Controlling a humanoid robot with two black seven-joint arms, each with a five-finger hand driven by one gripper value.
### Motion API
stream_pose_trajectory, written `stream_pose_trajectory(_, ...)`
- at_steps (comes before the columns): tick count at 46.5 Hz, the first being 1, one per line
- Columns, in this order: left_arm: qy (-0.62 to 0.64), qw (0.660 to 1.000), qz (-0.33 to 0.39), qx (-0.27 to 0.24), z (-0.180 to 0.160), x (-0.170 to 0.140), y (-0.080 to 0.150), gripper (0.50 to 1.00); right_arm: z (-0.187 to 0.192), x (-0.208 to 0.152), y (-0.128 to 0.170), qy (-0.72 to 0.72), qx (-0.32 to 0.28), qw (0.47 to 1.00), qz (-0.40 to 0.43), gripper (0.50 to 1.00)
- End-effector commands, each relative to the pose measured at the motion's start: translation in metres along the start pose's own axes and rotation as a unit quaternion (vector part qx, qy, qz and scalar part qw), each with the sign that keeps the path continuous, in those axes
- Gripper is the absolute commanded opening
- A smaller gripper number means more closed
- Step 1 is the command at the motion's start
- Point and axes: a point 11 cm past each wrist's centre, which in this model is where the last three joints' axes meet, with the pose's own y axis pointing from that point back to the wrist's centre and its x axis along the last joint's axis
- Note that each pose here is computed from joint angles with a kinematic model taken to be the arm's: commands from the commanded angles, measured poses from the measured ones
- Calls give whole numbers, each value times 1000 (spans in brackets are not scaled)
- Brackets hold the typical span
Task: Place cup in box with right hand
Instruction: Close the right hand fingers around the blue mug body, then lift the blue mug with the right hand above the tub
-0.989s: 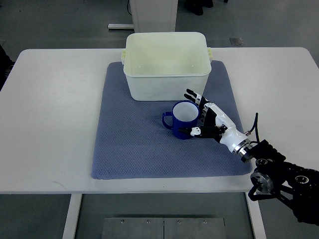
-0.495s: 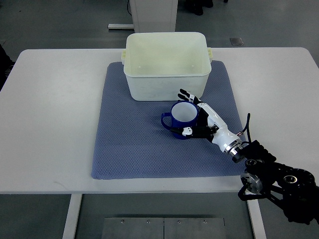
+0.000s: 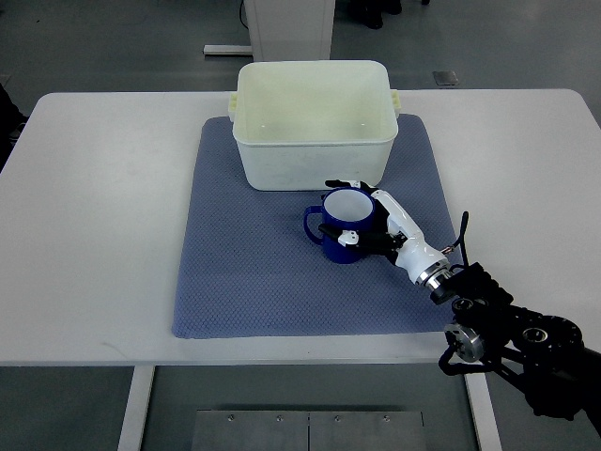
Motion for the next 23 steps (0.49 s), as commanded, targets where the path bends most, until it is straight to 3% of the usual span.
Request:
stream_pose_trajectory(1, 0, 1000, 0, 0, 0, 0, 0, 1000, -4, 1, -2, 5, 3, 1000, -5, 500)
stream_pose_trajectory(23, 0, 1000, 0, 0, 0, 0, 0, 1000, -40, 46, 10, 55, 19, 998, -7, 500)
